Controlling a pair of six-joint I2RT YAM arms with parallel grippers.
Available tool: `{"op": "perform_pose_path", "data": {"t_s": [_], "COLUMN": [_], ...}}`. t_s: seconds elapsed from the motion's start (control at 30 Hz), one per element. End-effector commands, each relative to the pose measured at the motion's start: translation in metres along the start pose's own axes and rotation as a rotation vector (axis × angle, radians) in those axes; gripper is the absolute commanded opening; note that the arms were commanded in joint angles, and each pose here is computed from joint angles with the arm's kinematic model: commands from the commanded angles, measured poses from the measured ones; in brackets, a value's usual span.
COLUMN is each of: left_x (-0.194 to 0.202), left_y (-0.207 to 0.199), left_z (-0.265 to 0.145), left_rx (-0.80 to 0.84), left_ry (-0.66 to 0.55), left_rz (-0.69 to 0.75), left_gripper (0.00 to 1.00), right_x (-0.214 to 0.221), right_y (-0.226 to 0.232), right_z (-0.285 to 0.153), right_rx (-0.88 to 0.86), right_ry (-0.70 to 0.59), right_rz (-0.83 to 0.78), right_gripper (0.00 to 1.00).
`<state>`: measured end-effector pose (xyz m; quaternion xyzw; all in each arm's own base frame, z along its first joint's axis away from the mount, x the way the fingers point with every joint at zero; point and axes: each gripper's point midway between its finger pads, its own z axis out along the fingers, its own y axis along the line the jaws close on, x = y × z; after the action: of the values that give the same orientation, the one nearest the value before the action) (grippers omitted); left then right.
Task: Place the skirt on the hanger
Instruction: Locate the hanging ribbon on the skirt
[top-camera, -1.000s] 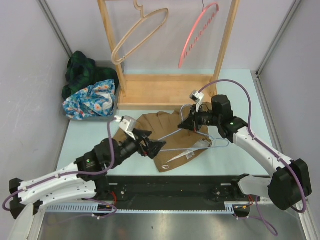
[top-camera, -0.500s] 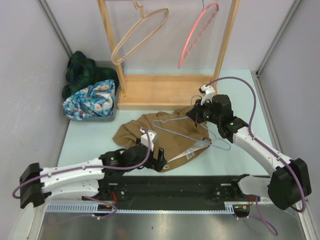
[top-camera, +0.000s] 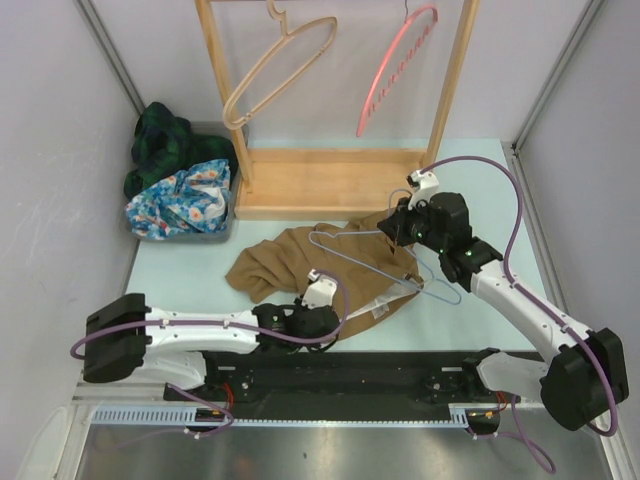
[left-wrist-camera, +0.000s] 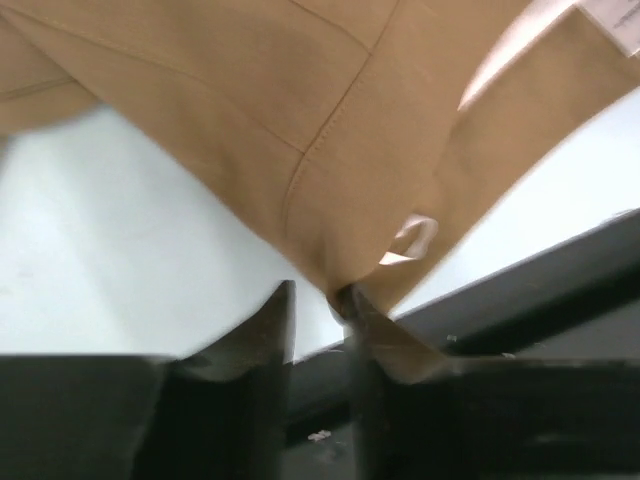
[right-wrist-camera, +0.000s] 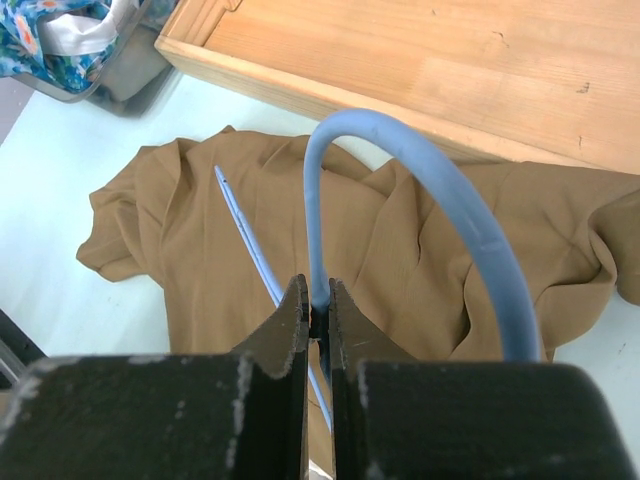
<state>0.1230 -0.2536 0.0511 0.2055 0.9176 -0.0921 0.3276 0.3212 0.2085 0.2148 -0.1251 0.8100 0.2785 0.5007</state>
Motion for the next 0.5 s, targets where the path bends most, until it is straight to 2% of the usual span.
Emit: {"op": "perform_pose_path", "data": {"t_s": [0.0, 0.07, 0.17, 0.23, 0.47], "left_x": [-0.021, -0.023, -0.027, -0.026, -0.037], "left_y": [0.015, 0.015, 0.009, 0.011, 0.037], "left_z": [0.000, 0.006, 0.005, 0.004, 0.001], "left_rx": [-0.080, -0.042, 0.028, 0.043, 0.054], "left_ry": [-0.069, -0.082, -0.100, -0.099, -0.127], "left_rz": [-0.092, -0.145, -0.172, -0.181, -0.254], "left_gripper": [0.20, 0.11, 0.09, 0.00, 0.00], "right_x": [-0.017, -0.016, -0.018, -0.020, -0.028], "right_y": [0.006, 0.005, 0.005, 0.005, 0.012], "right_z": [-0.006, -0.007, -0.007, -0.007, -0.008], "right_rx": [-0.022, -0.021, -0.018, -0.013, -0.048], "right_ry": [-0.063, -0.063, -0.069, -0.073, -0.102], "right_rz": [-0.004, -0.004, -0.006, -0.008, -0.012], "right_gripper": [0.00, 0.00, 0.00, 0.00, 0.00]}}
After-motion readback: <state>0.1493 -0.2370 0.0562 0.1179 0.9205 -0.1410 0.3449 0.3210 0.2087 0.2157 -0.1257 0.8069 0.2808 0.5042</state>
